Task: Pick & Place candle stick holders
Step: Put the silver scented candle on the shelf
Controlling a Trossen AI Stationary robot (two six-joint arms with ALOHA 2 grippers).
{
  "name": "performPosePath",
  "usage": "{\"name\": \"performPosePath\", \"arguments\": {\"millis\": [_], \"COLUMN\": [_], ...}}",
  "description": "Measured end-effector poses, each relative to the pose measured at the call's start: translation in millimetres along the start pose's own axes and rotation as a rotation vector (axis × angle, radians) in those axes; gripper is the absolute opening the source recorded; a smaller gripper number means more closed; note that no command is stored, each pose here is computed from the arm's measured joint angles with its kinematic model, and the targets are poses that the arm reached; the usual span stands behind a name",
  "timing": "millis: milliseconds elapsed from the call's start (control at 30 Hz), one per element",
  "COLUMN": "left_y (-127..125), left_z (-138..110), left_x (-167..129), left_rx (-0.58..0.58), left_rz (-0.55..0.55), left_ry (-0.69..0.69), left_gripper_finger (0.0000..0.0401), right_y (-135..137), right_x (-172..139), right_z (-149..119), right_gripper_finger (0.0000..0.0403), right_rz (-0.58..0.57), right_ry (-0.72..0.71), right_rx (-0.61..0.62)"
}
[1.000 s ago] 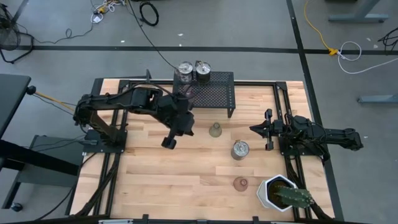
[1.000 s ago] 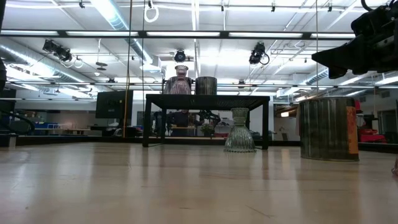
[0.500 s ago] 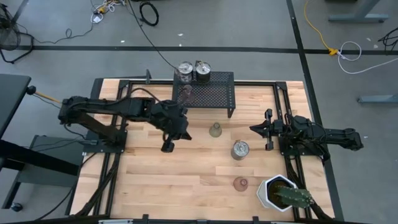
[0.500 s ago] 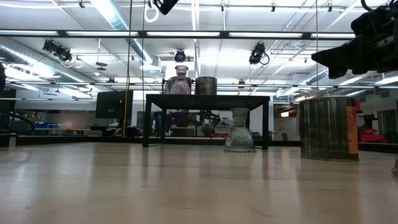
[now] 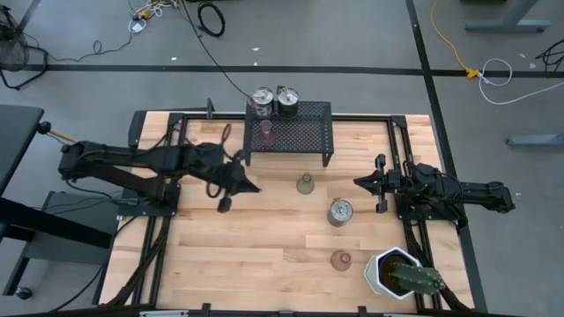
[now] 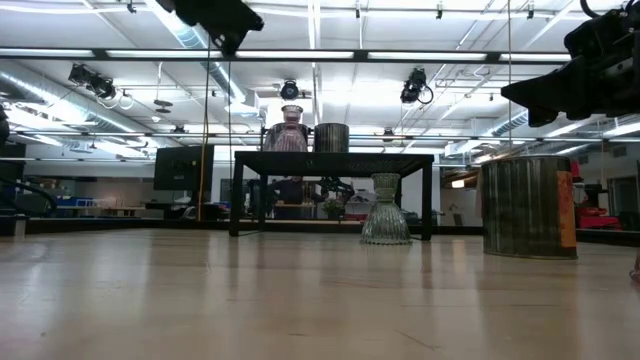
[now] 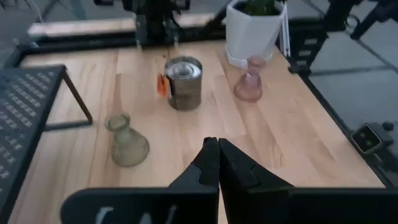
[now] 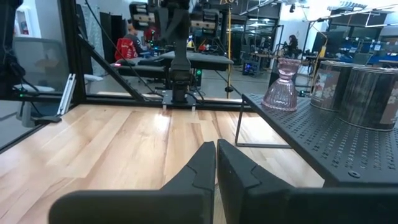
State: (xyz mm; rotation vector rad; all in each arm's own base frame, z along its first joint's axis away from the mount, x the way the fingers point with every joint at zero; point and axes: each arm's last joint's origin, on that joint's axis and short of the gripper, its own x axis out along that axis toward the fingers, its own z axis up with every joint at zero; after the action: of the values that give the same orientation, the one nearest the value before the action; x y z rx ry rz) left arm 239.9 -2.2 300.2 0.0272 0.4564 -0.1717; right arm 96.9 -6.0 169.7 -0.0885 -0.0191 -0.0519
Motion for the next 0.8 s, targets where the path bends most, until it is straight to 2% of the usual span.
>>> {"name": "performPosePath", "arguments": {"millis": [267, 533, 800], "left_y": [3.7, 1.1, -0.5], "left_z": [-38.6, -62.3, -74.0], "left_x": [-12.5, -22.8, -32.8], "left_rx": [-0.008, 0.0, -0.076], "left_rz": [0.049, 0.095, 0.156], "left_ry": [-0.091, -0.161, -0.4], "left_gripper_finger": [0.0, 0.0, 0.0], "right_y": [0.0, 0.1, 0.1], "right_x": [0.2, 0.2, 0.2], "right_z": [-0.2, -0.3, -0.3], "right_gripper_finger": [0.002, 0.002, 0.002], "right_rz": [0.001, 0.002, 0.001], "right_ry": [0.003, 0.003, 0.003], "right_rx": [0.0, 0.0, 0.0]}}
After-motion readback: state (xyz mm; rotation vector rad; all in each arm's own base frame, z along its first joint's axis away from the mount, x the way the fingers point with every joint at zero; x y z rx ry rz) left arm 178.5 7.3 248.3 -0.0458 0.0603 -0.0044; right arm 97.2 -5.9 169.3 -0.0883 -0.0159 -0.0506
